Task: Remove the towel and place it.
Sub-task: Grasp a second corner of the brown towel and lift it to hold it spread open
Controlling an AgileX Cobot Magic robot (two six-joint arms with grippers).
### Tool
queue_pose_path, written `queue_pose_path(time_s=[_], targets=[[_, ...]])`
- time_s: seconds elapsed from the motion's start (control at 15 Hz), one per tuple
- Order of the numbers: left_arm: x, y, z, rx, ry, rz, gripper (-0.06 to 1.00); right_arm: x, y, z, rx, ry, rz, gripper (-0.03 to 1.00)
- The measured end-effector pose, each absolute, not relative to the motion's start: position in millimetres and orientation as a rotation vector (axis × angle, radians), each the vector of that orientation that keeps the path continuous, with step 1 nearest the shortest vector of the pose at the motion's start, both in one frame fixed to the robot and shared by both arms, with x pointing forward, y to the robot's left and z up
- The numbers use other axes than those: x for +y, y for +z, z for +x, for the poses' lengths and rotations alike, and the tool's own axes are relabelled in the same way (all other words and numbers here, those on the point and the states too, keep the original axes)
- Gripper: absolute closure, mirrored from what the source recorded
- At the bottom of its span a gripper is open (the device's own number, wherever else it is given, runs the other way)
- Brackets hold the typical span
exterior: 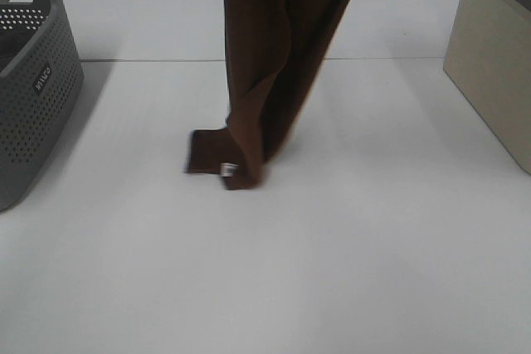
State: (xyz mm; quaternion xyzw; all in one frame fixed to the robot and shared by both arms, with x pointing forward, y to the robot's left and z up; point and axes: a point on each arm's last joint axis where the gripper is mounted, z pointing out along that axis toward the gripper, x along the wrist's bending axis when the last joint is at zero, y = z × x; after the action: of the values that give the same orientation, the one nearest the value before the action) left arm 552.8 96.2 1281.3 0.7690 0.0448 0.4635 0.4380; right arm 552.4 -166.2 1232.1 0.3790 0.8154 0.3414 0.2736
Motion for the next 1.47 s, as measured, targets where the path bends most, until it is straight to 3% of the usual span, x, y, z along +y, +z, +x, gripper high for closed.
queue_pose_path(time_s=[0.4,0.87,1.47], targets=[[90.6,1271.0,591.1,0.168,1.326,1.751,0.94,-166.8,1262.7,592.8,1.915,0.882,0.925,0.96],[87.3,1266.5,627.2,0.208,1.598,1.395,0.94,-163.0,1301.2,608.6,1.492,1.106,0.752,0.96],[117.5,1246.5,666.1,0.286,1.742,1.281,0.94,-141.3,1278.2,643.6,1.403,1.26,0.687,0.96]])
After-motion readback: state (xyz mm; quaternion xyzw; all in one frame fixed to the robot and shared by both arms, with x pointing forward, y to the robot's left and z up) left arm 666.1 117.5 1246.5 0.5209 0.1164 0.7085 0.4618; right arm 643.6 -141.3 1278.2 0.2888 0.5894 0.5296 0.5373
